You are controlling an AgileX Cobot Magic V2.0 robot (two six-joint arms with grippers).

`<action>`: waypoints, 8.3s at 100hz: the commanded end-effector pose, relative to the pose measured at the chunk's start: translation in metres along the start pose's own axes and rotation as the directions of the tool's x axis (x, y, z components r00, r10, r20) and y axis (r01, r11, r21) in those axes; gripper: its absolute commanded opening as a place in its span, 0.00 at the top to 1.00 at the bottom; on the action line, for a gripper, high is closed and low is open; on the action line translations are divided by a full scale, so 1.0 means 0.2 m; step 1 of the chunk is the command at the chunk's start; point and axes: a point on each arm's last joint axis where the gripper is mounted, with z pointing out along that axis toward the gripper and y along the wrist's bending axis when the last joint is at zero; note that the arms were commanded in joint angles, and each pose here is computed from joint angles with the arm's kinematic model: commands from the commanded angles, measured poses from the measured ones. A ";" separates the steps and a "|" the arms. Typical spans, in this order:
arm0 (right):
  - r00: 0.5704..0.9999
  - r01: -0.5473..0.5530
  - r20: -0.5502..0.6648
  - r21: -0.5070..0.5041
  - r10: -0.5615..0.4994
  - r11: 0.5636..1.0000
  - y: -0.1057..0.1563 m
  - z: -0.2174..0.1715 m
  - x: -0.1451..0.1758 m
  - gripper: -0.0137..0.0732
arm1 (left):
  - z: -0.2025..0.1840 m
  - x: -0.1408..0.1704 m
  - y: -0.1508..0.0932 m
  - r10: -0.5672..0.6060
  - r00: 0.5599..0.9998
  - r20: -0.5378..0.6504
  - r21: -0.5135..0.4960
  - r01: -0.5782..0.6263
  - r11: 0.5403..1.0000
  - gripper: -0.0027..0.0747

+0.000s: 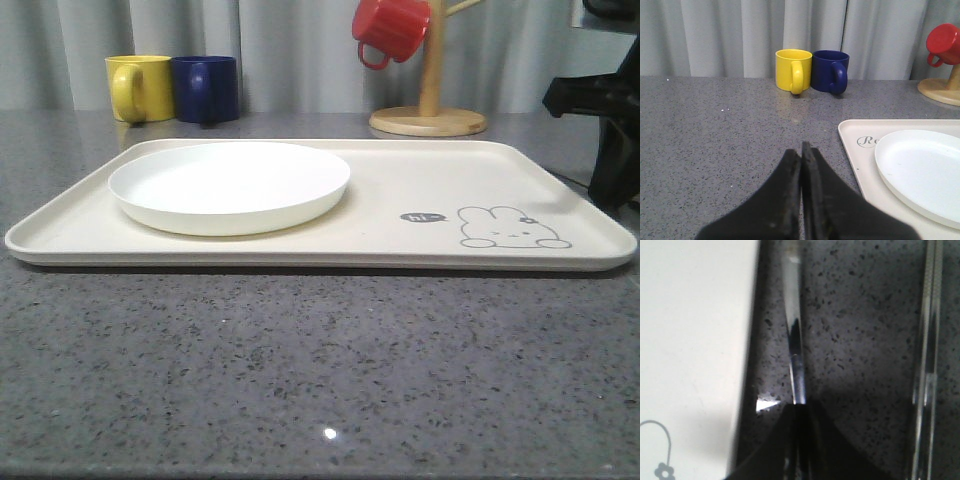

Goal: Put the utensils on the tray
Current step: 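Grasp the fork, carry it onto the tray beside the plate, release, then move the right gripper back and grasp the steel chopsticks, then lower the chopsticks onto the tray beside the fork and release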

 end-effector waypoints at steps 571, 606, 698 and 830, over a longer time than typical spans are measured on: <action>0.991 -0.088 0.090 -0.098 0.097 0.991 0.57 -0.15 -0.23 0.87 | -0.01 -0.08 0.01 -0.015 0.995 0.102 -0.027 0.018 0.999 0.99; 0.994 -0.091 0.058 -0.083 0.096 0.992 0.58 -0.06 -0.22 0.87 | -0.01 -0.08 0.01 -0.015 0.995 0.102 -0.027 0.018 0.999 0.99; 0.993 -0.007 0.113 -0.076 0.015 0.997 0.51 -0.19 -0.25 0.48 | -0.01 -0.08 0.01 -0.015 0.995 0.102 -0.027 0.018 0.999 0.99; 0.996 -0.091 0.022 0.152 0.089 0.984 -0.41 -0.22 -0.22 0.48 | -0.01 -0.08 0.01 -0.015 0.995 0.102 -0.027 0.018 0.999 0.99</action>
